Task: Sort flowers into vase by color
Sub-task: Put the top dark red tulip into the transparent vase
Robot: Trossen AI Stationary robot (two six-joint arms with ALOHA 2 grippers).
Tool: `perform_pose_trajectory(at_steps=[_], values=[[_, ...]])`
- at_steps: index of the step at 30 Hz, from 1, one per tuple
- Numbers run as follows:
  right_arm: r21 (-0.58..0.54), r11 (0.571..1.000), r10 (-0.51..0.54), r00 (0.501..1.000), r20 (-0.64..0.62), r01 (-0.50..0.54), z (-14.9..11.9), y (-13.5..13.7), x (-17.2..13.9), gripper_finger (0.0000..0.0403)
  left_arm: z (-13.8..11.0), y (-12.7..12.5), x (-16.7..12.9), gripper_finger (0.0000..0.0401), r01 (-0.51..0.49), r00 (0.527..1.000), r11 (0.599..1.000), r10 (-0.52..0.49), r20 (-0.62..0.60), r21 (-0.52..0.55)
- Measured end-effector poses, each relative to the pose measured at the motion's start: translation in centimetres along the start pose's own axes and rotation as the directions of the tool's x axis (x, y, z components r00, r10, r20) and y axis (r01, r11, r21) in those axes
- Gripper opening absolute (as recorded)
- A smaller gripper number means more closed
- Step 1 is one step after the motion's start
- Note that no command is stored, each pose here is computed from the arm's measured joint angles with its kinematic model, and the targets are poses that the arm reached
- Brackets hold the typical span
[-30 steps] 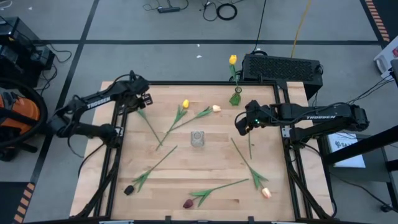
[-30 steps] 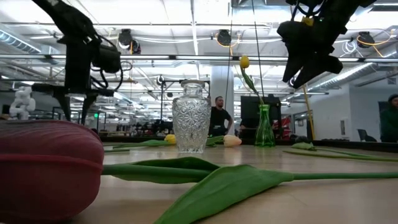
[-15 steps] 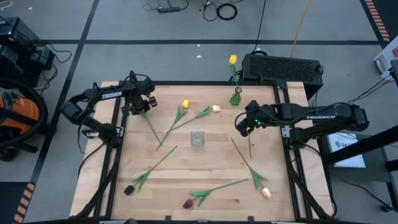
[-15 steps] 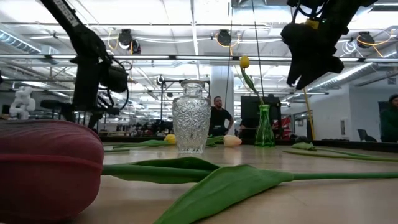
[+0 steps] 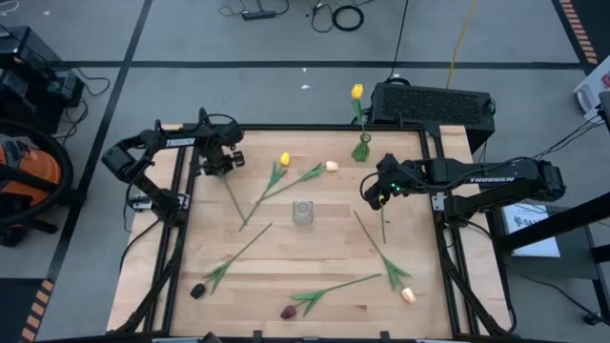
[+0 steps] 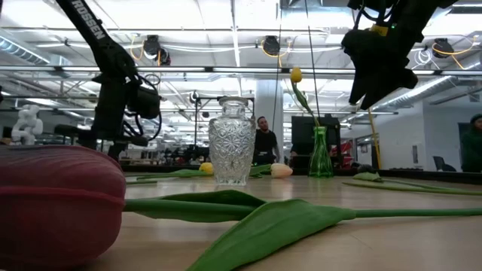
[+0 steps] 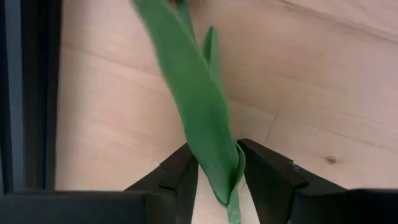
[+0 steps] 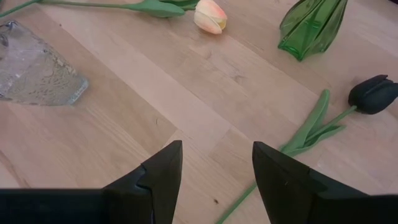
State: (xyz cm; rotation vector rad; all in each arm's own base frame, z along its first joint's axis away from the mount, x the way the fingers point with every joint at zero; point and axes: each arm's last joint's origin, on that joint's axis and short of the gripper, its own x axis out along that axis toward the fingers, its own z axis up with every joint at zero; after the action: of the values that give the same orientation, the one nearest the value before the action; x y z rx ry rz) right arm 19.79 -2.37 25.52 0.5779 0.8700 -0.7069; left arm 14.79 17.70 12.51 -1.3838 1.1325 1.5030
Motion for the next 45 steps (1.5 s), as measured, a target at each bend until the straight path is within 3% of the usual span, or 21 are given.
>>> perform_pose_trajectory(at_steps=[6,14,17,24,27,28,32,35,40,42,45], values=[[0.004,1.0,0.0,1.0,0.0,0.0,0.0,0.0,0.0,0.0187,0.1,-0.1,-0.4,0.0018,0.014,0.999,0.997,-0.017,0.035,0.073],[-0.017,1.0,-0.004,1.0,-0.005,0.004,-0.1,0.0,0.0,0.0187,0.2,-0.2,-0.7,0.0012,0.04,0.997,0.976,-0.052,0.051,0.212],[-0.017,1.0,-0.004,1.0,0.004,0.004,0.0,0.0,0.0,0.0187,-0.3,-0.4,-1.6,0.0008,0.057,0.991,0.935,-0.095,0.091,0.351],[-0.05,0.999,0.01,1.0,0.015,-0.009,0.1,0.1,0.0,0.0187,-1.6,-0.4,-7.7,0.0005,0.204,0.905,0.8,-0.374,0.204,0.564],[-0.083,0.997,0.005,1.0,0.009,-0.004,0.0,0.1,0.0,0.0187,-2.3,-0.1,-10.9,0.0004,0.275,0.834,0.703,-0.514,0.202,0.655],[-0.093,0.996,0.005,1.0,0.009,-0.004,0.0,0.1,0.0,0.0187,-2.6,0.0,-11.9,0.0004,0.301,0.807,0.653,-0.563,0.179,0.696],[-0.075,0.997,0.005,1.0,0.01,-0.005,0.1,0.1,0.0,0.0187,-4.5,0.0,-17.4,0.0004,0.353,0.587,0.376,-0.802,0.11,0.857],[-0.043,0.999,0.008,1.0,0.018,-0.007,0.1,0.1,0.0,0.0187,-6.0,0.1,-20.9,0.0004,0.275,0.432,0.239,-0.896,0.103,0.931],[-0.014,1.0,0.014,1.0,0.025,-0.014,0.2,0.2,0.0,0.0187,-8.0,0.4,-25.3,0.0004,0.029,0.203,0.005,-0.979,-0.001,1.0],[0.024,1.0,0.016,0.999,0.027,-0.017,0.2,0.2,0.0,0.0187,-8.7,0.2,-26.5,0.0004,0.0,0.115,-0.056,-0.992,-0.056,0.998],[0.063,0.998,0.016,0.999,0.028,-0.018,0.2,0.2,0.0,0.0187,-9.6,-0.3,-28.1,0.0004,0.008,-0.044,-0.1,-0.994,-0.099,0.995]])
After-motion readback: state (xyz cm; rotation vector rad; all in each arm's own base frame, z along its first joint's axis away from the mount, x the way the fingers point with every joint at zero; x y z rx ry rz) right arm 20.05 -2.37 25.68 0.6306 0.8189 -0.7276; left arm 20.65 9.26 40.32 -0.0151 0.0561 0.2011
